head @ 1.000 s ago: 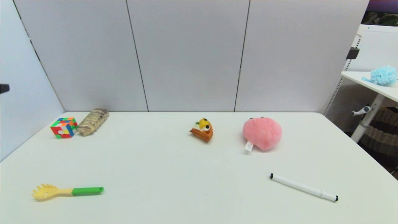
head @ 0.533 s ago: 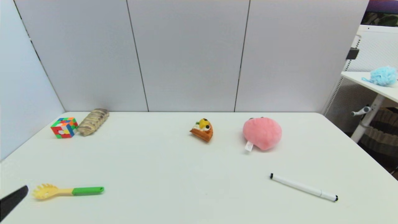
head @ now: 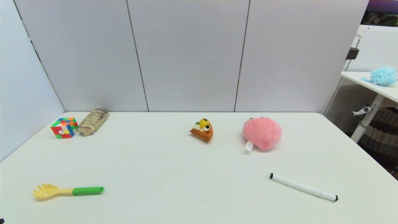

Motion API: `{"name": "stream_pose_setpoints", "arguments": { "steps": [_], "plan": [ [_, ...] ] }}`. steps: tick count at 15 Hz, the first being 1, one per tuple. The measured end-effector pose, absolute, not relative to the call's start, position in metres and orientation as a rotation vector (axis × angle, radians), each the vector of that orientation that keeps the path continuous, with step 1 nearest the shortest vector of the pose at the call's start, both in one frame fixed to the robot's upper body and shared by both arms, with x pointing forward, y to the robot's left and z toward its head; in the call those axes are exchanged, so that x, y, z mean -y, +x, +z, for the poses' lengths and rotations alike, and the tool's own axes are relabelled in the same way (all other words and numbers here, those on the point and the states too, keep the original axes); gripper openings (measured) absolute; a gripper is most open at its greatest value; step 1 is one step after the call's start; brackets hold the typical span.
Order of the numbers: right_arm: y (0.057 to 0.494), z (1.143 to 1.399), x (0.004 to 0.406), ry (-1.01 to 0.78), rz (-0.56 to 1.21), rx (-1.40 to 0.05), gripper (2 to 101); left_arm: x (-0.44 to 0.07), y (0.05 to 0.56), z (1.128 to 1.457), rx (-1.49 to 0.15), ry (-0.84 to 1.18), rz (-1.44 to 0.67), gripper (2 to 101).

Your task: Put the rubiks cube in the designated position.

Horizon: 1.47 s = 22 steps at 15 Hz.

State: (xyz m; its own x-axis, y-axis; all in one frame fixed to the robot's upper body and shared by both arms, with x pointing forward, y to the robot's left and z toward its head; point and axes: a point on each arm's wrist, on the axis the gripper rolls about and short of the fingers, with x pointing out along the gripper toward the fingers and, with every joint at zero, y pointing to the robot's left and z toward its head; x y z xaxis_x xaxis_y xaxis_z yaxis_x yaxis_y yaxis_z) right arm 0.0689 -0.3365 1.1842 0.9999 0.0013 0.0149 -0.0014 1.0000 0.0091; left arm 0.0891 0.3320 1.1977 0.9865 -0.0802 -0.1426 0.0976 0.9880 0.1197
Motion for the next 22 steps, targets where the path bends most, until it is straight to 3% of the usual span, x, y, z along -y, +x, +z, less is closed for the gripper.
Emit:
{"name": "stream_pose_setpoints", "arguments": {
  "steps": [9,22],
  "plan": [
    [0.069,1.184,0.337,0.009,0.001,0.014,98.0,-0.334,0.070,1.184,-0.008,-0.002,0.000,97.7],
    [0.069,1.184,0.337,0.009,0.000,0.014,98.0,-0.334,0.069,1.183,0.004,-0.004,0.000,97.8]
  ]
}}
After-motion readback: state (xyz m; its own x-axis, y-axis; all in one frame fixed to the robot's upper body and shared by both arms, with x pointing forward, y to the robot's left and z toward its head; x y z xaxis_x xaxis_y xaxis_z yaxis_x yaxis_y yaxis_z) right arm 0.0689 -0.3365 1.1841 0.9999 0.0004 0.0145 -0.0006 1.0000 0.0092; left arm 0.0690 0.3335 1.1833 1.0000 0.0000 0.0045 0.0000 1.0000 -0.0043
